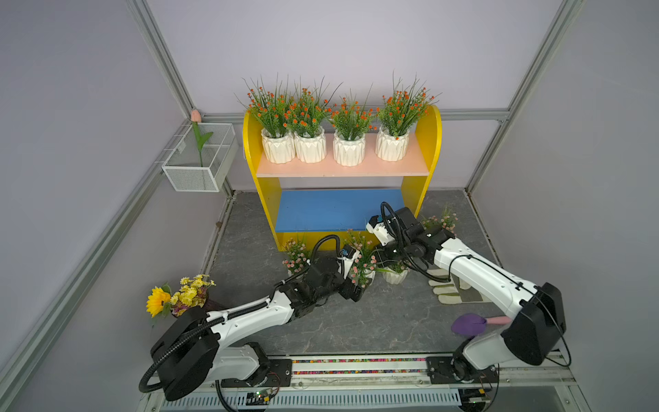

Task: Place the baby's breath potted plants on the rack by color
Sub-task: Pick up the baby's breath potted plant from the center of the board.

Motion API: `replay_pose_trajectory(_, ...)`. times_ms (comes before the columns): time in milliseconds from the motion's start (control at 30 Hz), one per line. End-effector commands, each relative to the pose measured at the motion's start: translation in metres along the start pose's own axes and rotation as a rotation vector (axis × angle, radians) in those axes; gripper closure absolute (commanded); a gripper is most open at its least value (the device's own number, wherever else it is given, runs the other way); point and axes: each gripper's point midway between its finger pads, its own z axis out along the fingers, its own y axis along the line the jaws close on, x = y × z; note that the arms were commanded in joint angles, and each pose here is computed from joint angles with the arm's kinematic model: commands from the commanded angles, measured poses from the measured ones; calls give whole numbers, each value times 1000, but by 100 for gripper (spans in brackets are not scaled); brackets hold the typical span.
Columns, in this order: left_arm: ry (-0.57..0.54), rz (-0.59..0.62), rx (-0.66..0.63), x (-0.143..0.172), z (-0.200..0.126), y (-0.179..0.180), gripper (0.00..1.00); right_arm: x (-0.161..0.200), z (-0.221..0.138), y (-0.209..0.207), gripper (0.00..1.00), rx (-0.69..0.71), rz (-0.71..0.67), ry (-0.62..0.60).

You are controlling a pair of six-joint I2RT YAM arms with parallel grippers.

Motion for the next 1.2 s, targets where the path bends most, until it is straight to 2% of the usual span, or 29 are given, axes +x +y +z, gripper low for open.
replay_pose_trajectory(0,-70,20,150,-24,1,-32,1,-13,-3,37,91,-161,-52,-54)
replay_pose_trajectory(267,-89,46,209,-25,-9,-43,1,-9,0,39,91,-185,-42,-53)
replay_pose_trajectory(400,-77,60,168,-24,-16,-36,1,-6,-1,35,91,-172,-39,-48)
replay_pose_trajectory(600,-107,73,158,-28,-26,-35,1,-6,-3,45,91,-227,-40,-59)
replay_pose_trajectory(900,-17,63,201,-15,-7,-42,1,-8,-6,47,91,-236,-39,-71)
replay_pose_trajectory(1167,-13,52,235,-15,7,-47,1,-8,-7,52,91,-263,-45,-73)
